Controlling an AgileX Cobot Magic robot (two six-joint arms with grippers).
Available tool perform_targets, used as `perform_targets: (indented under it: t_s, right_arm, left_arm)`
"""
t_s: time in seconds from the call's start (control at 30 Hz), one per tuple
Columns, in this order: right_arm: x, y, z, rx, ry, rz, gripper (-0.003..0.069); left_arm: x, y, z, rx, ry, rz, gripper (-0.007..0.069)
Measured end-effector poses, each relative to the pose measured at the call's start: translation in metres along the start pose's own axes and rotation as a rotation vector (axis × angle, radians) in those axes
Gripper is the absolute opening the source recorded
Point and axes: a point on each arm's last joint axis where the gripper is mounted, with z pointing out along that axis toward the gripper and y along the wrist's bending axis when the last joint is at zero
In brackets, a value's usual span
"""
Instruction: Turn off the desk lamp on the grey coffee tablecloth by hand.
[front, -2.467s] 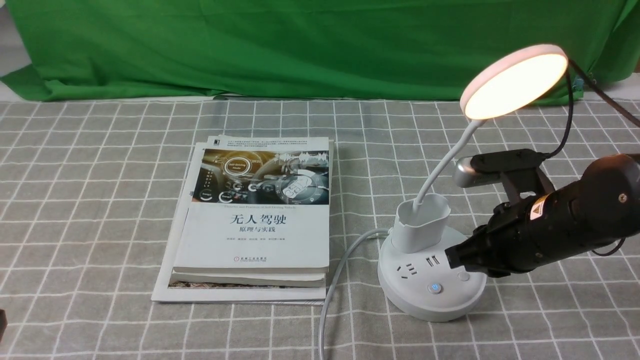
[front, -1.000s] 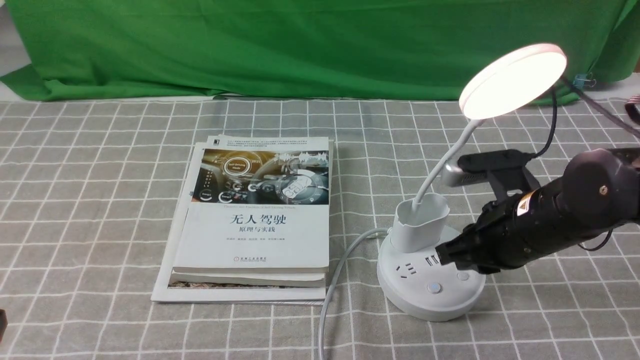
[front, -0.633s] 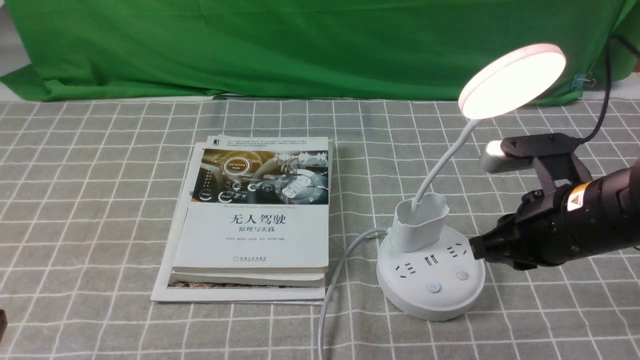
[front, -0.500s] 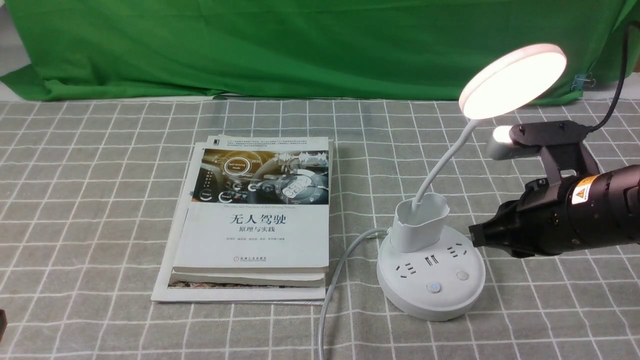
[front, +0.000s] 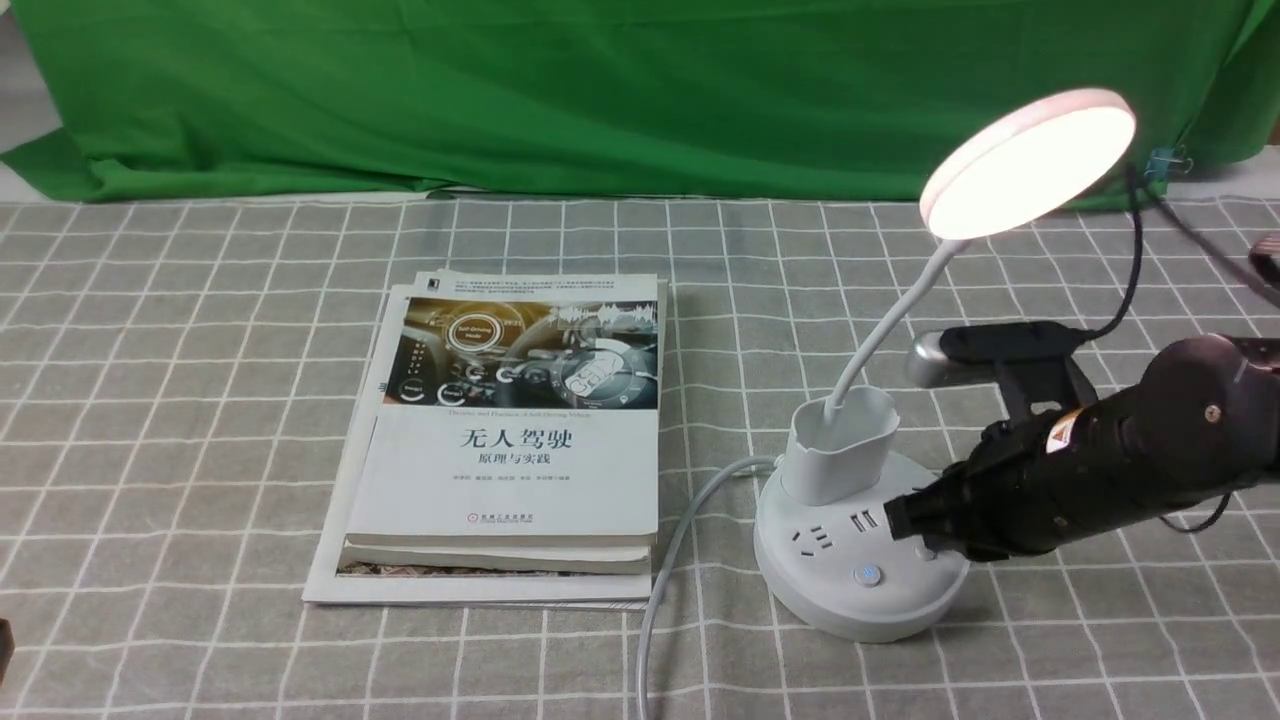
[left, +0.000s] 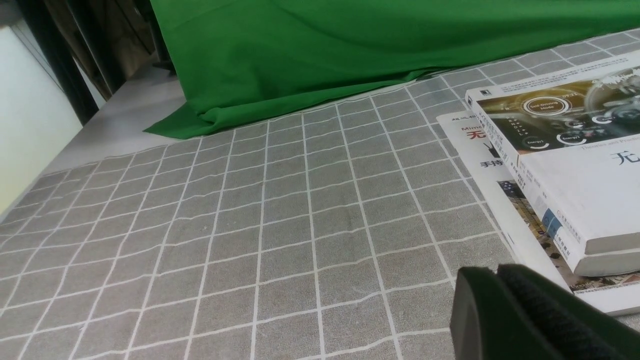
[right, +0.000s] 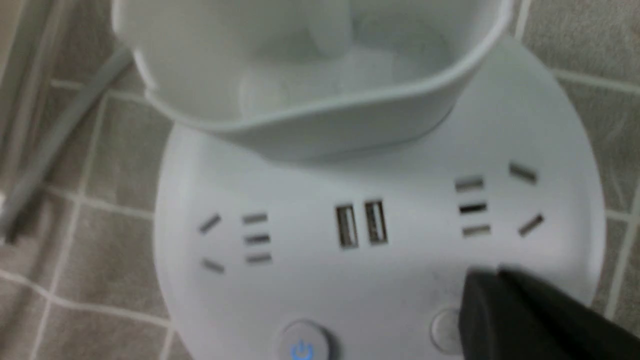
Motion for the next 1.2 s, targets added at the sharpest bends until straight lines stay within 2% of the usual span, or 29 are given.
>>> perform_targets:
  t_s: [0.43,0.7,0.97,1.2]
  right_arm:
    - [-0.005,0.007,-0.044,-0.025,-0.106,-0.013,0.0034]
    - [0.005,0.011,-0.005,-0.023,0.024,-0.033,0.0034]
    - [-0.001,0.011,-0.003,-0.024,-0.009,-0.012,0.0039]
    - [-0.001,0.011,-0.084,-0.041,-0.157,-0.028,0.0039]
  left_arm:
    - [0.000,0.000,0.000,0.000,0.000,-0.001,0.0019]
    - [0.000,0.000,0.000,0.000,0.000,-0.001,0.0019]
    - [0.000,0.000,0.000,0.000,0.000,-0.001,0.0019]
    - [0.000,0.000,0.000,0.000,0.000,-0.001,0.0019]
